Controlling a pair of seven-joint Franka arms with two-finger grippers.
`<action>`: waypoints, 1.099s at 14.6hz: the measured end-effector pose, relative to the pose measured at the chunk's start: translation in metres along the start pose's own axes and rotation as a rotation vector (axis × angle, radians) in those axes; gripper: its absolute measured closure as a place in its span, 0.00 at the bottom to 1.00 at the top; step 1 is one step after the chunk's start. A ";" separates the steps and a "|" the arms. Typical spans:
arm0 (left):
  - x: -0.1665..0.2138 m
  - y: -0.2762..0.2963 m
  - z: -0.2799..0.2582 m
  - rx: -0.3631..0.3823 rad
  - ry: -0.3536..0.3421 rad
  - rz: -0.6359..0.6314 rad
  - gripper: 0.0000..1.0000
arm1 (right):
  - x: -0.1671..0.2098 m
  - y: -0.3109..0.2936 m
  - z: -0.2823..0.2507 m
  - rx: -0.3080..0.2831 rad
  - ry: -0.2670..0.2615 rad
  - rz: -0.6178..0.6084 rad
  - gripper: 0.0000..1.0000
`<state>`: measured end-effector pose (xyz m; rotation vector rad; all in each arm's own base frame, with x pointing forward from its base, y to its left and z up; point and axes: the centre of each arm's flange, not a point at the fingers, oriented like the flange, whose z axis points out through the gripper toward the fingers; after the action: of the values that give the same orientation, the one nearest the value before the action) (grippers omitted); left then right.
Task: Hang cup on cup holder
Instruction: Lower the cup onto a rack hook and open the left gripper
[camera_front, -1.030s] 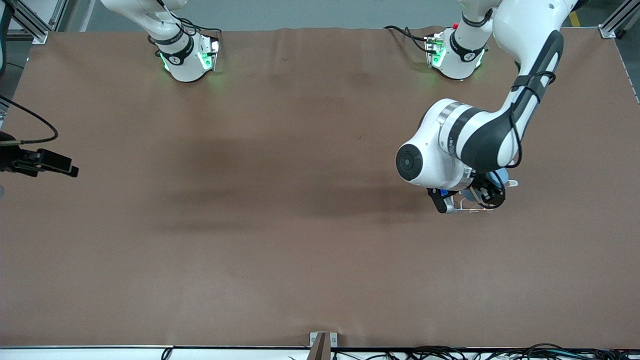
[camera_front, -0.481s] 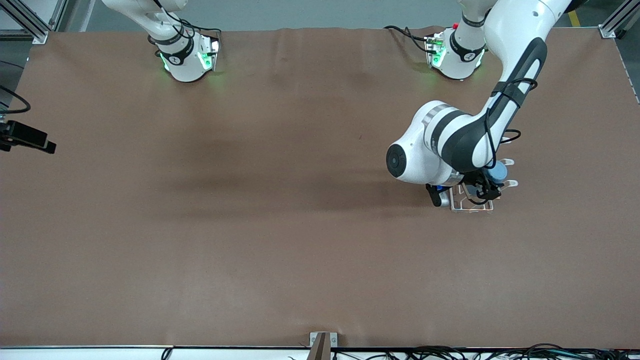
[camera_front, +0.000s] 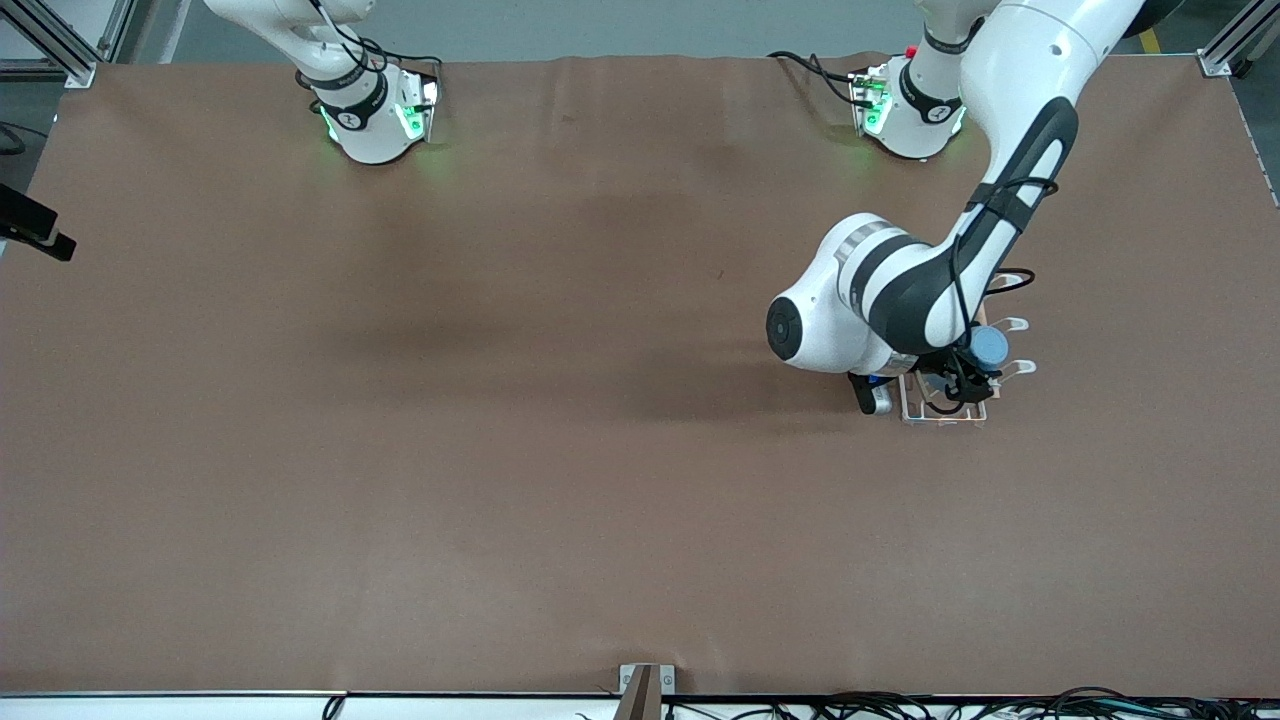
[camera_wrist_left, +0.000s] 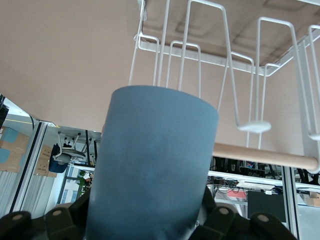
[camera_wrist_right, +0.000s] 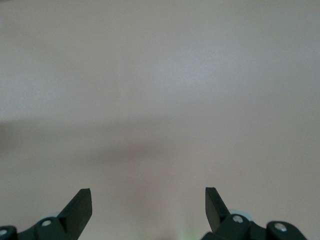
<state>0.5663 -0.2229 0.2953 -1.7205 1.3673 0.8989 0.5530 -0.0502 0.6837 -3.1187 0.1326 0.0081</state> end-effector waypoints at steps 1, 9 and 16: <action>0.007 0.001 0.004 0.000 -0.006 -0.009 0.22 | -0.002 -0.001 0.002 0.000 0.004 -0.002 0.00; 0.029 0.009 0.004 0.006 -0.001 -0.103 0.00 | -0.003 -0.004 0.016 -0.011 -0.023 -0.009 0.00; -0.032 -0.036 -0.064 -0.081 0.207 -0.333 0.00 | -0.006 -0.003 0.027 -0.011 -0.039 -0.008 0.00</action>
<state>0.6002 -0.2587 0.3580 -2.0739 1.1349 0.6100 0.5468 -0.0460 0.6570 -3.1280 0.1195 0.0699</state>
